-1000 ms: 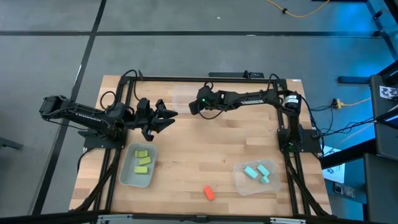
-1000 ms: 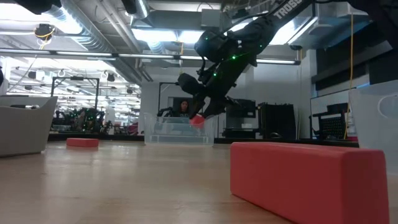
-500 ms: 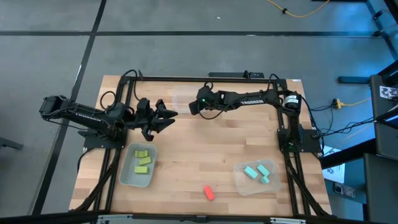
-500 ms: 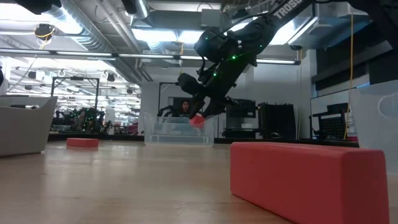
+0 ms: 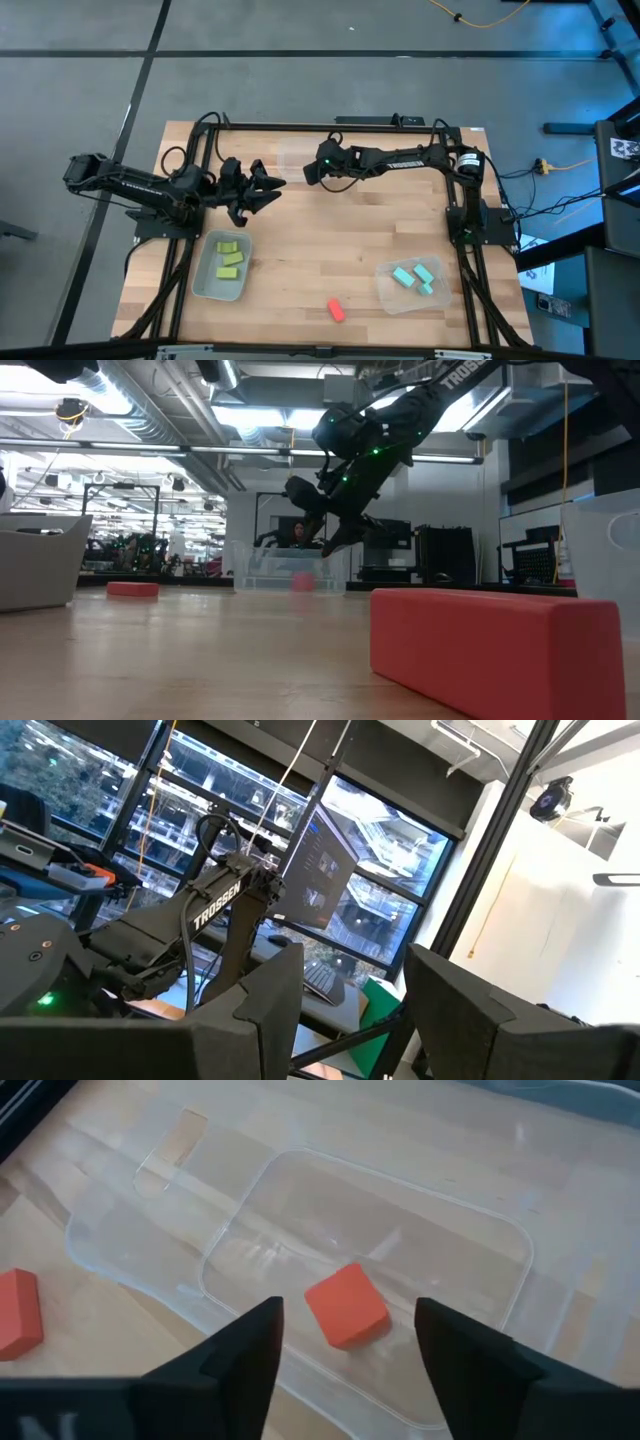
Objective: Sort & place blocks by color
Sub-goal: Put the top right orange square block into the top transparent bin, then put the top left orange half pillar block into the top transparent bin
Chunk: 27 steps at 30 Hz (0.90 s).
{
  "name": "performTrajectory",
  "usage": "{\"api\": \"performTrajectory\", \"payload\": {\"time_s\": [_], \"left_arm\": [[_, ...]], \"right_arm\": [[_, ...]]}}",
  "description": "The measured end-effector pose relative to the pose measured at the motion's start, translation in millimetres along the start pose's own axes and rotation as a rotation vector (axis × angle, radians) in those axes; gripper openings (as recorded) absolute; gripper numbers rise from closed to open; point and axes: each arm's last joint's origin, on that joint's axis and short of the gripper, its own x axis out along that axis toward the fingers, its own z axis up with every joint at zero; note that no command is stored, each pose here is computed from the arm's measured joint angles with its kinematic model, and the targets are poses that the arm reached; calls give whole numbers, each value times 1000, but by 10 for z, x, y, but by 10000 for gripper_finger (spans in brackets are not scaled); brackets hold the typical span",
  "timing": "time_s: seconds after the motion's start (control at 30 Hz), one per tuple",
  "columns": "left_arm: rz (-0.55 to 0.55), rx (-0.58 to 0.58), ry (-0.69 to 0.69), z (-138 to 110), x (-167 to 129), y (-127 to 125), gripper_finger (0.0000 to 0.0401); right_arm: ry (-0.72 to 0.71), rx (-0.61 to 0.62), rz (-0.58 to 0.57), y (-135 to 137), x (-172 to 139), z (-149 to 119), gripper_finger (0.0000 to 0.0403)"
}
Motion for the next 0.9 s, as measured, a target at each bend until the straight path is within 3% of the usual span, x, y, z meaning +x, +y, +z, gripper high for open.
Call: {"api": "performTrajectory", "payload": {"time_s": [0.37, 0.47, 0.6, 0.7, 0.8, 0.9], "left_arm": [[0, 0, 0, 0, 0, 1, 167], [0, 0, 0, 0, 0, 0, 167], [1, 0, 2, -2, -1, 1, 167], [3, 1, 5, -5, -1, 3, 167], [4, 1, 6, -7, -1, 4, 167], [9, 3, 17, -19, -1, 9, 167]], "right_arm": [[-9, -2, 9, 9, 0, 8, 245], [-35, -49, 41, 37, -58, 57, 245], [-102, -149, 104, 113, -374, 235, 245], [-76, -261, 114, 143, -692, 266, 245], [-51, -363, 126, 130, -1031, 185, 245], [-31, -388, 151, 10, -1312, -26, 245]]}}
